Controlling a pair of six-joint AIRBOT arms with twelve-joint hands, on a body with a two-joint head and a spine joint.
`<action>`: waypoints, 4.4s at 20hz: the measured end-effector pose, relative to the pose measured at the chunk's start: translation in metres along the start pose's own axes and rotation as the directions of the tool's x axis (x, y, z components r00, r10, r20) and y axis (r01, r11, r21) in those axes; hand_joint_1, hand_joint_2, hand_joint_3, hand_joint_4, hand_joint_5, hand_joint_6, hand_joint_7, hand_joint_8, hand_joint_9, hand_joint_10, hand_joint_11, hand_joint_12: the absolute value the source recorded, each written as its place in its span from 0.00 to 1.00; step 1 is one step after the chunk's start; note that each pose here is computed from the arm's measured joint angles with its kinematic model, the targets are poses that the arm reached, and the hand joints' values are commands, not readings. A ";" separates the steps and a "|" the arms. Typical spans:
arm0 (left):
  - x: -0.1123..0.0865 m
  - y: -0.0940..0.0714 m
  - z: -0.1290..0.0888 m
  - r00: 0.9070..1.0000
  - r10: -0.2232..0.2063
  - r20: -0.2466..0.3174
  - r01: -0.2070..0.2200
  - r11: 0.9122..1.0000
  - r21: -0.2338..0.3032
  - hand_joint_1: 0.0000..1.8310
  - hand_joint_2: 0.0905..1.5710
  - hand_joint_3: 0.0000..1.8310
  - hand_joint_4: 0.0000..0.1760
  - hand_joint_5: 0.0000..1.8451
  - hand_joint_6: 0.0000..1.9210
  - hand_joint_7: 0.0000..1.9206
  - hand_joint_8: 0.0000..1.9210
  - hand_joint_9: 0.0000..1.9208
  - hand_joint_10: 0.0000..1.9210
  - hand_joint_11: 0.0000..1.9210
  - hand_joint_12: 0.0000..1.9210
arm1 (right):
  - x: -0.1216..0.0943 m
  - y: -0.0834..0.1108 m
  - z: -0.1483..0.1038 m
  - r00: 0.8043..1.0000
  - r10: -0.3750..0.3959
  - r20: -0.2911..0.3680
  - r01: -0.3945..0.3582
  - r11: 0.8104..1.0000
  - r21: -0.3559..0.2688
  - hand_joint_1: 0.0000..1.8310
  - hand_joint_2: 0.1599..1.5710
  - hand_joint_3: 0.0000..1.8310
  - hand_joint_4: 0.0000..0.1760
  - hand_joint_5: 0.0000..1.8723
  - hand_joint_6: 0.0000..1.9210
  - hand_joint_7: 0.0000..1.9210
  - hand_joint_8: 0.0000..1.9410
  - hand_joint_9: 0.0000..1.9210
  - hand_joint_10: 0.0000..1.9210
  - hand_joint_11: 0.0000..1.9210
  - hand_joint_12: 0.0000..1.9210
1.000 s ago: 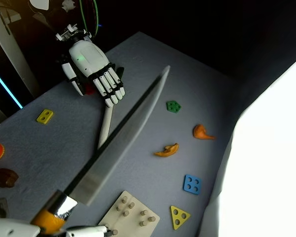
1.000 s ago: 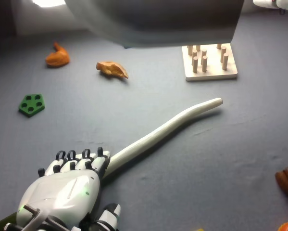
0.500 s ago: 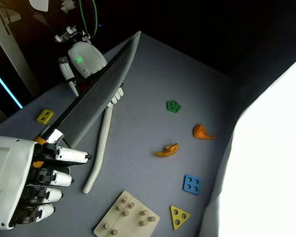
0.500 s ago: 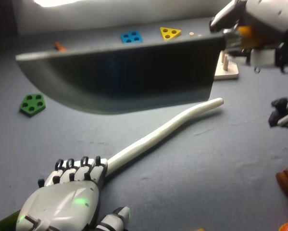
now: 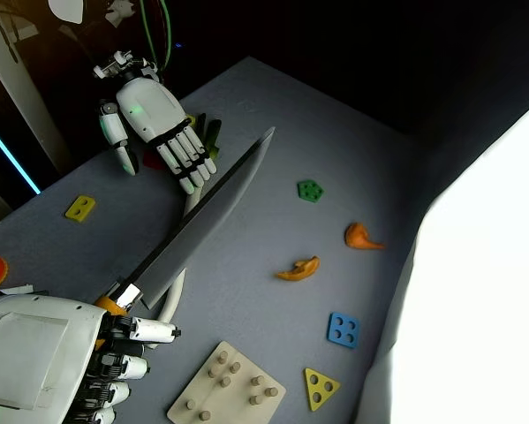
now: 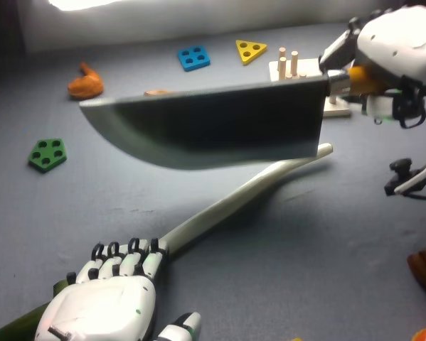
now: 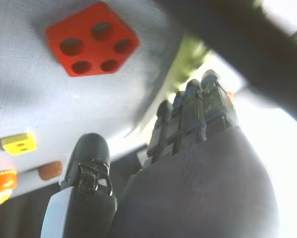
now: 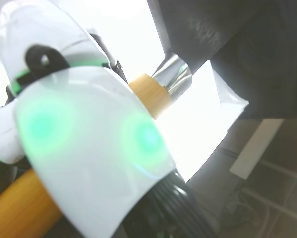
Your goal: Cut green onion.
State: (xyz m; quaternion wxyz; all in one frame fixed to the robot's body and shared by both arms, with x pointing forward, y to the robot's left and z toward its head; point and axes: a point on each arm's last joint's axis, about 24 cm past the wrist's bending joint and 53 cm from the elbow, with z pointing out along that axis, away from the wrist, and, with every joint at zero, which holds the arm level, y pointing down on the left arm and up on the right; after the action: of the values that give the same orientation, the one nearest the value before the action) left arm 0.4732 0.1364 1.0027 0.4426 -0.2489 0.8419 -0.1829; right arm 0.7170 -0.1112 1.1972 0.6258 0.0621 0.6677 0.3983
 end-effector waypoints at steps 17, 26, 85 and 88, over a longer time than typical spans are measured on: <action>0.004 0.002 0.000 1.000 -0.001 -0.016 0.001 1.000 -0.007 0.11 0.88 0.00 0.00 0.01 0.00 0.01 0.00 0.00 0.00 0.00 0.00 | 0.003 -0.029 -0.017 0.998 -0.062 0.005 0.062 0.997 0.038 0.85 0.78 0.00 1.00 0.73 1.00 0.82 1.00 0.85 1.00 0.88 1.00; 0.002 0.002 0.001 1.000 -0.003 -0.013 0.003 1.000 -0.009 0.11 0.88 0.00 0.00 0.01 0.00 0.00 0.00 0.00 0.00 0.00 0.00 | -0.018 -0.037 -0.019 0.996 -0.084 0.016 0.083 0.995 0.056 0.78 0.79 0.00 0.00 0.57 0.96 0.80 1.00 0.83 1.00 0.87 1.00; -0.062 -0.106 0.004 0.988 0.151 -0.043 -0.136 0.961 0.242 0.14 0.87 0.00 0.00 0.04 0.00 0.03 0.00 0.00 0.00 0.00 0.05 | -0.069 -0.104 0.047 0.985 -0.066 0.160 0.087 0.987 -0.132 0.62 0.84 0.00 0.00 0.41 0.85 0.62 1.00 0.67 1.00 0.73 1.00; -0.069 -0.117 0.004 0.981 0.189 -0.045 -0.170 0.950 0.262 0.15 0.87 0.00 0.00 0.04 0.00 0.03 0.00 0.00 0.00 0.00 0.05 | -0.067 -0.102 0.047 0.984 -0.078 0.159 0.101 0.985 -0.138 0.62 0.85 0.00 0.00 0.38 0.71 0.38 0.82 0.39 1.00 0.39 1.00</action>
State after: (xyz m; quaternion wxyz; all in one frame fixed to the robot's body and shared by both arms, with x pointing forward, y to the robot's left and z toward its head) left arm 0.5403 0.0808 1.1072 0.4561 -0.1054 0.8452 -0.2578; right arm 0.8152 -0.1973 1.1925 0.6953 0.0165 0.5890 0.4115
